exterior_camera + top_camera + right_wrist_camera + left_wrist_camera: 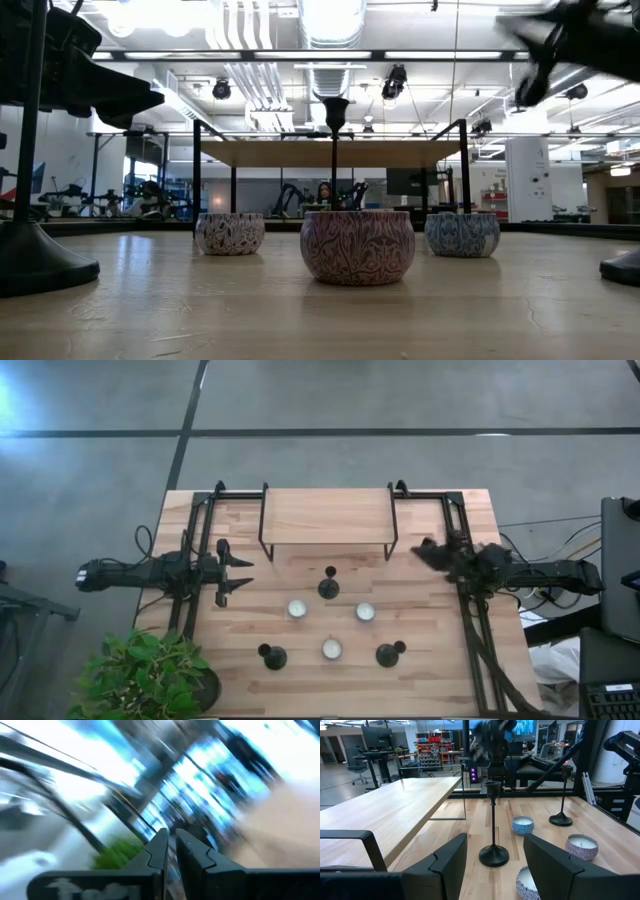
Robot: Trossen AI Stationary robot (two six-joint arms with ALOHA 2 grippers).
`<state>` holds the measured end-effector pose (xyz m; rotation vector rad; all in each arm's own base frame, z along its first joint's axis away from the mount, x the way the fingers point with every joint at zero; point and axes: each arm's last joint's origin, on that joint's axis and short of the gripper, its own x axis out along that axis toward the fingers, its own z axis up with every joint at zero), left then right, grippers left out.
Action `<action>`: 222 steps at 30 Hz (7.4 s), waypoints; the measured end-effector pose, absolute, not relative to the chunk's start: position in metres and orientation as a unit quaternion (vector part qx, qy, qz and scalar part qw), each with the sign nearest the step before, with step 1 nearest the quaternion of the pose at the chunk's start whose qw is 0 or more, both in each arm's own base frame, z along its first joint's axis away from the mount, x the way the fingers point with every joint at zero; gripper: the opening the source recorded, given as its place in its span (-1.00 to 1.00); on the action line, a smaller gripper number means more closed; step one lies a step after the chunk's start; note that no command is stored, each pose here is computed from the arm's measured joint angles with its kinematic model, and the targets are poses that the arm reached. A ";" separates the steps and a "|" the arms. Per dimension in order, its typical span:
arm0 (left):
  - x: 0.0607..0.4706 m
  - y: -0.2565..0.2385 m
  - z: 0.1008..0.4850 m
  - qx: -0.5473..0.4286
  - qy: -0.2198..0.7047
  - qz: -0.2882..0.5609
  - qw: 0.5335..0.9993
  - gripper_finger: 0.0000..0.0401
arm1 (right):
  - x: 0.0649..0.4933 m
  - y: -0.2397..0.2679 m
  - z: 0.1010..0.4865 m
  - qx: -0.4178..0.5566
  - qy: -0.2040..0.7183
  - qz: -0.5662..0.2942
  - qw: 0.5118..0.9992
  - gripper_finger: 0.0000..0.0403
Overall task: Pick & Place candle stick holders
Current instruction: Put the top black candle holder on the shelf
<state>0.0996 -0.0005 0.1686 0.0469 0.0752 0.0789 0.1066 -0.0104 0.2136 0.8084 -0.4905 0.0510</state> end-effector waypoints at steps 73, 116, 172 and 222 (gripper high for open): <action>0.100 -0.001 0.169 0.023 0.038 0.039 0.998 0.01 | 0.308 0.058 0.148 0.058 0.217 -0.184 0.957 -0.20; 0.100 -0.001 0.169 0.024 0.038 0.039 0.998 0.01 | 0.333 0.031 0.153 0.076 0.202 -0.153 0.964 -0.93; 0.100 -0.001 0.168 0.024 0.038 0.039 0.998 0.01 | 0.222 -0.196 0.335 0.057 0.199 -0.268 0.941 -0.96; 0.100 -0.001 0.169 0.024 0.038 0.039 0.998 0.01 | 0.203 -0.193 0.310 0.077 0.185 -0.267 0.943 -0.96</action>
